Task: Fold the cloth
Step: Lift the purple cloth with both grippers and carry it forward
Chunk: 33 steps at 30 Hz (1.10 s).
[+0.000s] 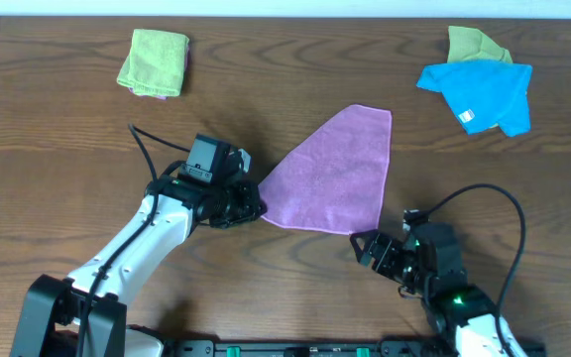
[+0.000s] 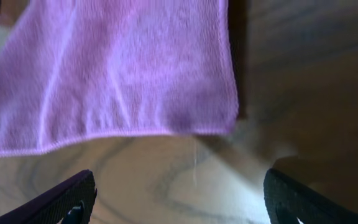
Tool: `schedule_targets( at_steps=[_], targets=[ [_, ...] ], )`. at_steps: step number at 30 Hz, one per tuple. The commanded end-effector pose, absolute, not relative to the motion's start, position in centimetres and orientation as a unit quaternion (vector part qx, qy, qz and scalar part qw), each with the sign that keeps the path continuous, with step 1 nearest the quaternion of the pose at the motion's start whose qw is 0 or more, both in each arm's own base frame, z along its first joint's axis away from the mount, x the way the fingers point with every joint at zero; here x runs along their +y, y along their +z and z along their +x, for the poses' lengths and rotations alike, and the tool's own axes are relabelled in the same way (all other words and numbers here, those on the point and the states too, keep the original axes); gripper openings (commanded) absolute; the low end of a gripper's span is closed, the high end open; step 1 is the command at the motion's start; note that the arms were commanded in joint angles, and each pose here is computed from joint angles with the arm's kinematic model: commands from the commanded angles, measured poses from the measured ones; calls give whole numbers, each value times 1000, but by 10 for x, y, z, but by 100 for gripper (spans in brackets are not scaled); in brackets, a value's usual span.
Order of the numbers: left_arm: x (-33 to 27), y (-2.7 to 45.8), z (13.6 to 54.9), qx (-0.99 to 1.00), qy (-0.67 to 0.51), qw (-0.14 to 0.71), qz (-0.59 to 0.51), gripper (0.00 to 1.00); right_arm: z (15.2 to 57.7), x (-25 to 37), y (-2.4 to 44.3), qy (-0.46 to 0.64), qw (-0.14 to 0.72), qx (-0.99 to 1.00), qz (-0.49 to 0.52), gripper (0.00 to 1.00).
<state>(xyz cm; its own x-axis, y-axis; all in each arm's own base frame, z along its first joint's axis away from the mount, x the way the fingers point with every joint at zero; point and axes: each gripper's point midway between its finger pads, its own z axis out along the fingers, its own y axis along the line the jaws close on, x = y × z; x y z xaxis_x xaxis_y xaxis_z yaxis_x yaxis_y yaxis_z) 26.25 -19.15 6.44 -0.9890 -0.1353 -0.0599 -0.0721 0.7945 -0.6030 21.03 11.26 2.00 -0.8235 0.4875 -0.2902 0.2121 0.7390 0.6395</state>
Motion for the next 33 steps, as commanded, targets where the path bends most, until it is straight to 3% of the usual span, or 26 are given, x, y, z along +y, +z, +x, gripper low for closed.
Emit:
schedule_targets(
  at_steps=[1, 10, 23, 25, 29, 31, 33],
  targets=[
    [-193, 68, 257, 946, -319, 49, -35, 6, 214, 103, 10, 284, 228, 904, 223, 87],
    [-191, 66, 253, 948, -314, 41, -32, 6, 226, 101, -6, 270, 225, 905, 239, 89],
    [-189, 64, 249, 949, -311, 32, -35, 6, 225, 101, -40, 253, 189, 913, 257, 82],
    [-189, 64, 248, 949, -310, 30, -36, 6, 224, 101, -41, 251, 186, 914, 258, 75],
    [-189, 63, 247, 950, -309, 27, -37, 6, 226, 96, -42, 239, 194, 915, 262, 53],
    [-188, 63, 246, 950, -308, 25, -38, 6, 227, 94, -43, 233, 198, 915, 265, 56],
    [-188, 63, 245, 950, -308, 23, -38, 6, 227, 93, -43, 231, 200, 915, 266, 52]
  ],
)
